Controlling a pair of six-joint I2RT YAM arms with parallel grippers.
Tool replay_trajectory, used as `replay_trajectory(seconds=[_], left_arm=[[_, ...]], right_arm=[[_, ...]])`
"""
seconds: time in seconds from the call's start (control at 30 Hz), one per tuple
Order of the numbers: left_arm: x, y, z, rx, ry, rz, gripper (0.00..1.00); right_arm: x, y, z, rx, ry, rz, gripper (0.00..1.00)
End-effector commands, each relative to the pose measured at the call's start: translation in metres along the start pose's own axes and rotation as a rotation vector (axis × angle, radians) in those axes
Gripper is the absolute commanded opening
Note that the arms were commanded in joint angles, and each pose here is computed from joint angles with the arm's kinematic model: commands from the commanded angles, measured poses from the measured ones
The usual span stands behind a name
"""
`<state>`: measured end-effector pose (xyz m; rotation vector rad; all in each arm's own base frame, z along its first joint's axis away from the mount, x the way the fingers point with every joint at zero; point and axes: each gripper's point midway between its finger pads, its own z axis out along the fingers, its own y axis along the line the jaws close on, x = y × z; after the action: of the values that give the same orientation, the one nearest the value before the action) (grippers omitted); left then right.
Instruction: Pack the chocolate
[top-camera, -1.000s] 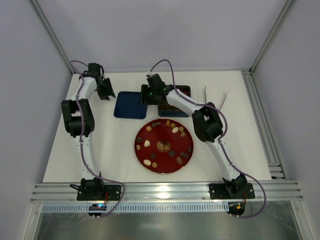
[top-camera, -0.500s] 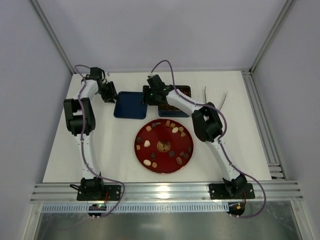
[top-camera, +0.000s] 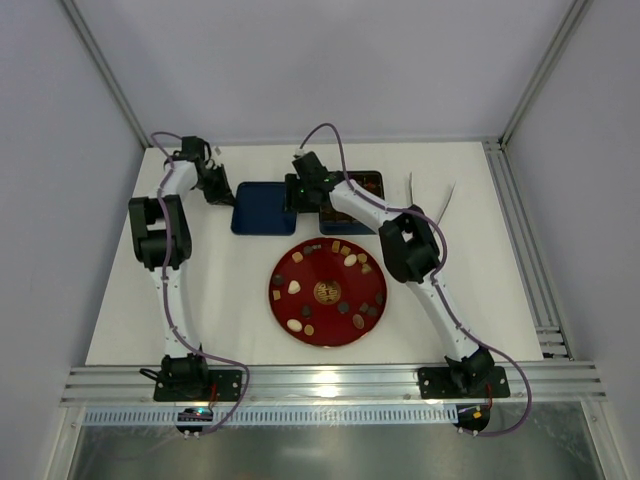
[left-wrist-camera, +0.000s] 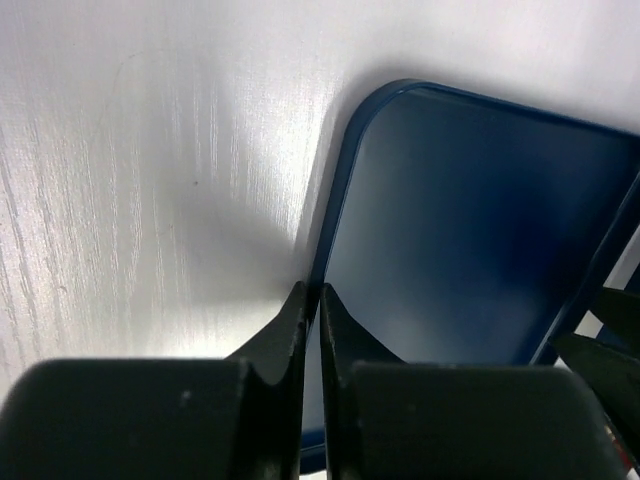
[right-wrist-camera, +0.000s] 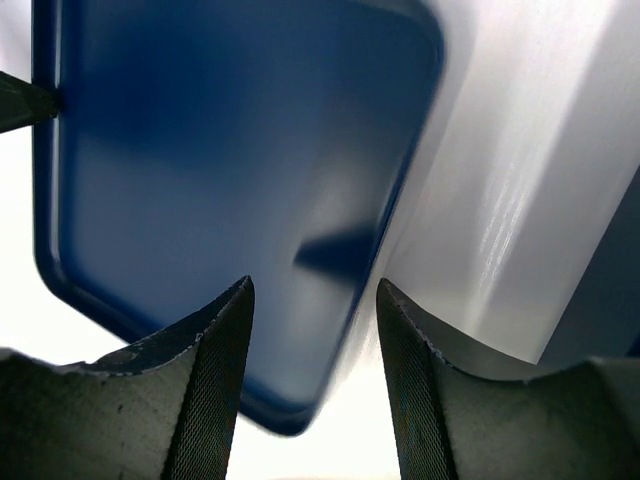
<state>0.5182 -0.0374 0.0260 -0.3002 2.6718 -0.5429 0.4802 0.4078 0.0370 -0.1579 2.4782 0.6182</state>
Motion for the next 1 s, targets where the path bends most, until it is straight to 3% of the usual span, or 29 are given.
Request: replay_trajectory(seconds=[0.0,0.33,0.6,0.97], left_arm=[[0.007,0.009,0.007,-0.022,0.022,-0.003,0.00],[0.003,0.001,-0.015,-0.034,0.022,-0.008,0.00],[0.011,-0.013,-0.019,0.048,0.065,-0.018,0.00],[0.011,-0.023,-0.033,0.125,0.064,-0.023,0.00]], right_arm=[[-0.012,0.003,-0.003,0.004,-0.029,-0.012,0.54],[-0.009,0.000,0.000,0.007,-0.024,-0.014,0.54],[-0.012,0.001,-0.001,-0.004,-0.031,-0.008,0.54],[-0.031,0.021,-0.020,-0.176,-0.053,0.015,0.55]])
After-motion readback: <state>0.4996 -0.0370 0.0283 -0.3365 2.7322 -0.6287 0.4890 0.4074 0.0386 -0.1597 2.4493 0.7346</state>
